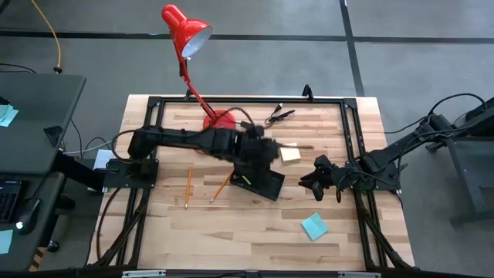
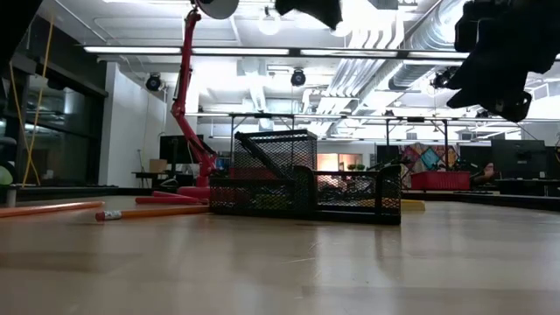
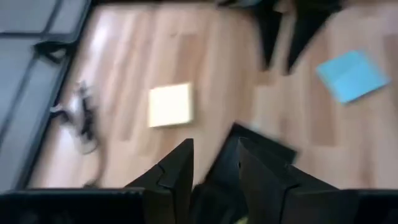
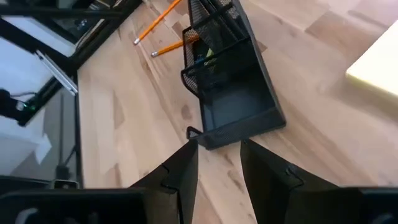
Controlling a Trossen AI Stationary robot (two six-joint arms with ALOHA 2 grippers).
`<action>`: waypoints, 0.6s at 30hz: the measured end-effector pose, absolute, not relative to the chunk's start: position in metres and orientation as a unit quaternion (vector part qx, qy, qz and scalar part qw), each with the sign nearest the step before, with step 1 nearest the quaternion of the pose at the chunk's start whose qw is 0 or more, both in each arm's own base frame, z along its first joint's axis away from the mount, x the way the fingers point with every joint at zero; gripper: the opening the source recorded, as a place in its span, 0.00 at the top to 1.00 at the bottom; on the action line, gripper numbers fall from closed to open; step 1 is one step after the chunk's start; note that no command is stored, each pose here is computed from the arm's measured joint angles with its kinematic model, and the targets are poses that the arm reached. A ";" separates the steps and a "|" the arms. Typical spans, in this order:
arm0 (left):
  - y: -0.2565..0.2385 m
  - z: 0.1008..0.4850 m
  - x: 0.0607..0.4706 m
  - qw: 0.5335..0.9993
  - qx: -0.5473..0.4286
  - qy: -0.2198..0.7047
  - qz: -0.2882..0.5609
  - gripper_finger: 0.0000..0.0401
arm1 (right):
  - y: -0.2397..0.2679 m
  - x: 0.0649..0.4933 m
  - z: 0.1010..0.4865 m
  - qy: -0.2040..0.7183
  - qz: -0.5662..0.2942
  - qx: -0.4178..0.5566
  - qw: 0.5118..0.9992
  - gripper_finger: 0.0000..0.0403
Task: Pick and place office supplies into organizer
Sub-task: Put the right orange pencil into the black desk organizer
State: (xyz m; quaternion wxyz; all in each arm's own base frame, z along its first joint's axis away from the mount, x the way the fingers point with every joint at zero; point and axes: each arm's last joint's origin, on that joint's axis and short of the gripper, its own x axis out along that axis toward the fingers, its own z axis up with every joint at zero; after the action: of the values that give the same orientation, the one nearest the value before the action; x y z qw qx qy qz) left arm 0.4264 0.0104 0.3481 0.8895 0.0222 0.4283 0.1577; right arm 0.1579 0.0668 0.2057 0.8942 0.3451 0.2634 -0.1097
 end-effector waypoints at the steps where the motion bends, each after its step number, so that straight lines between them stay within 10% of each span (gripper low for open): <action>1: 0.007 0.345 0.426 0.891 0.017 0.428 0.153 0.73 | 0.067 0.158 0.206 0.260 -0.109 0.355 0.891 0.71; 18: -0.106 0.271 0.365 0.917 -0.165 0.243 0.269 0.74 | 0.071 0.161 0.205 0.288 -0.057 0.332 0.896 0.71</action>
State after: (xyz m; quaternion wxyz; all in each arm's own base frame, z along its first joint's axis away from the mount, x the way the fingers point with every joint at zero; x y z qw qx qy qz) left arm 0.3653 -0.1060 0.2714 0.9173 -0.1653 0.2427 0.2688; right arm 0.1607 0.0714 0.2054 0.8962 0.3323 0.2884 -0.0568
